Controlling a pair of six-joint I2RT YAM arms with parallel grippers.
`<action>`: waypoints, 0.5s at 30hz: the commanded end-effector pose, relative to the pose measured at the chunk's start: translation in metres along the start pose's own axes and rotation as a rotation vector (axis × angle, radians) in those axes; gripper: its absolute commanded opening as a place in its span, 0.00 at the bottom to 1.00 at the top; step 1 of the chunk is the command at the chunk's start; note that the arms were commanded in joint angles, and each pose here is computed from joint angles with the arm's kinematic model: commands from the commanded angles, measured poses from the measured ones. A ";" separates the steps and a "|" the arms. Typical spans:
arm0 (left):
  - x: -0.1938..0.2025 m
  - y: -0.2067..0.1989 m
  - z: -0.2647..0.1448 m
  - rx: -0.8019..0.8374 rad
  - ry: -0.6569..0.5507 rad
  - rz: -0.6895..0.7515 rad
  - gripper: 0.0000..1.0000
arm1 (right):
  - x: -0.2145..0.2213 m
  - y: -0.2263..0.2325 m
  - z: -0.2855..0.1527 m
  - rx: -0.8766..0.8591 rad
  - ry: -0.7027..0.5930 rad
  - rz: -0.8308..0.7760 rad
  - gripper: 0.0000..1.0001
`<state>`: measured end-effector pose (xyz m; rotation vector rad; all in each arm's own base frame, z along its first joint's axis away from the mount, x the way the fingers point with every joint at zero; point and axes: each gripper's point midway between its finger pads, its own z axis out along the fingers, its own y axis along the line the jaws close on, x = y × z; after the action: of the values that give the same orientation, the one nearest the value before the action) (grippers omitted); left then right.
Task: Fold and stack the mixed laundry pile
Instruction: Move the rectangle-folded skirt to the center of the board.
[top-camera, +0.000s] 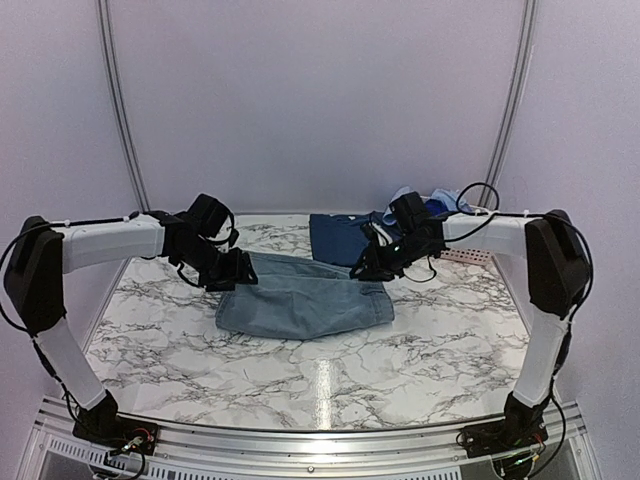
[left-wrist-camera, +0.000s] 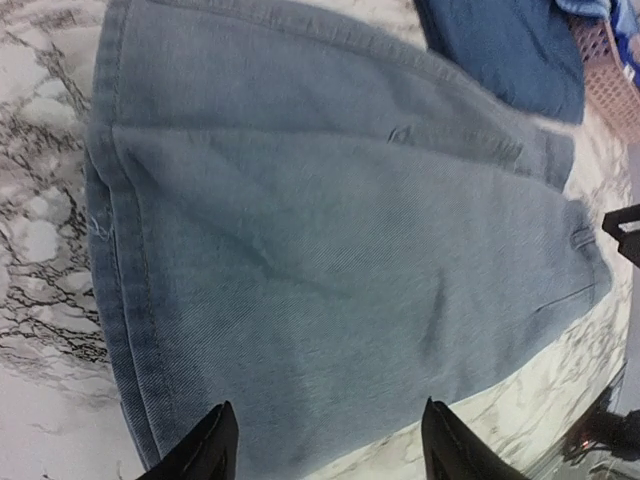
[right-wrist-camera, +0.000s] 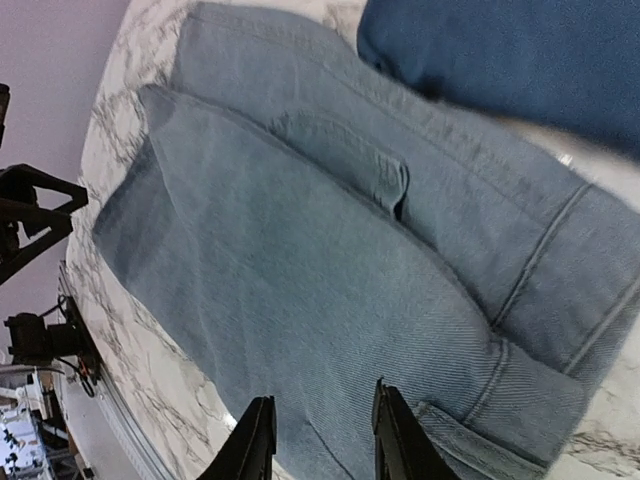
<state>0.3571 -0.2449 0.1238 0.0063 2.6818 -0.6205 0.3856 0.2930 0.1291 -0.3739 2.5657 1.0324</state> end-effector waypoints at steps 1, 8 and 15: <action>0.032 0.021 0.028 0.002 0.080 -0.047 0.63 | 0.042 -0.015 0.036 -0.002 0.128 -0.010 0.29; 0.095 0.067 0.034 -0.098 0.175 -0.150 0.48 | 0.110 -0.031 0.051 0.037 0.245 0.033 0.27; 0.165 0.076 0.003 -0.074 0.228 -0.180 0.37 | 0.186 0.008 0.033 -0.017 0.331 0.050 0.27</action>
<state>0.2554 -0.2033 0.0321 -0.1439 2.8849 -0.6004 0.2683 0.3034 0.0377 -0.5363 2.7783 1.0664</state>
